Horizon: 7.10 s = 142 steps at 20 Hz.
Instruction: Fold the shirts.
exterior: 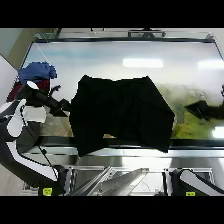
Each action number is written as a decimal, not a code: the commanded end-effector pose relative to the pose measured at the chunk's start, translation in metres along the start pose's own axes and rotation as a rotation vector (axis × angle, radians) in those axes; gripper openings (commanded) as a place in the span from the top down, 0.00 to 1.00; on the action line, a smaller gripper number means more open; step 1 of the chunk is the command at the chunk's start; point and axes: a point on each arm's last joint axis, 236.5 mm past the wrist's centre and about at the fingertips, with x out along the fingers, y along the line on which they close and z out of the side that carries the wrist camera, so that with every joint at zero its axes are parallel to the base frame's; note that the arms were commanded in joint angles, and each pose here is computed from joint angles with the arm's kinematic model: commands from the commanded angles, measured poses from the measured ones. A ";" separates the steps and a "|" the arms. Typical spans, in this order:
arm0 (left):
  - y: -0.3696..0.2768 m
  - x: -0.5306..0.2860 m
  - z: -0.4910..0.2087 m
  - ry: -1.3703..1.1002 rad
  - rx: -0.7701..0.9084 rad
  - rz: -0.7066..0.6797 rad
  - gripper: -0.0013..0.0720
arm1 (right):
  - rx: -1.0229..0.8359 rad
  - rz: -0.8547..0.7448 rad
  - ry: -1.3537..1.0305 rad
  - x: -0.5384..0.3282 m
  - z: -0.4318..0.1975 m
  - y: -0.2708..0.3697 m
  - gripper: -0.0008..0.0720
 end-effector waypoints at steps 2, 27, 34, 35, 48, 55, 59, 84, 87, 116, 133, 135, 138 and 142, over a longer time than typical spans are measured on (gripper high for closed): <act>0.014 0.035 -0.014 0.016 0.018 0.036 0.14 | 0.246 -0.117 0.056 0.001 -0.059 -0.051 0.56; -0.241 -0.157 -0.052 -0.372 0.626 -0.629 0.96 | -0.302 0.383 -0.157 -0.069 -0.007 0.201 0.96; -0.406 -0.375 -0.287 -1.162 1.334 -0.609 0.95 | -0.932 0.312 -0.888 -0.323 -0.005 0.405 0.96; -0.410 -0.386 -0.298 -1.256 1.321 -0.518 0.95 | -0.975 0.295 -0.938 -0.336 -0.010 0.419 0.96; -0.283 -0.242 -0.026 -0.856 0.691 -0.263 0.95 | -0.633 0.106 -0.422 -0.133 0.079 0.251 0.96; -0.207 -0.137 0.159 -0.673 0.481 -0.287 0.96 | -0.272 0.097 -0.074 0.077 0.128 0.088 0.96; -0.188 -0.118 0.220 -0.685 0.411 -0.308 0.96 | -0.247 0.112 -0.023 0.137 0.158 0.064 0.96; -0.049 -0.022 0.036 -0.091 0.086 0.097 0.13 | -0.063 -0.227 0.289 0.029 0.030 -0.034 0.44; -0.038 -0.001 -0.018 -0.032 0.022 0.076 0.12 | 0.048 -0.244 0.267 0.036 -0.011 -0.064 0.30; -0.153 -0.038 -0.035 -0.294 0.316 0.067 0.96 | 0.031 -0.213 0.450 0.059 -0.071 -0.031 0.96; -0.180 -0.078 0.008 -0.469 0.361 0.070 0.96 | -0.007 -0.151 0.243 0.036 0.002 0.020 0.95; -0.190 -0.081 0.049 -0.483 0.407 0.078 0.96 | 0.002 -0.172 0.175 0.045 0.020 0.009 0.95; -0.198 -0.070 0.107 -0.488 0.467 0.089 0.96 | 0.020 -0.193 0.088 0.064 0.045 -0.012 0.95; -0.173 -0.030 0.163 -0.439 0.438 0.086 0.96 | -0.046 -0.054 -0.051 0.092 0.084 -0.001 0.95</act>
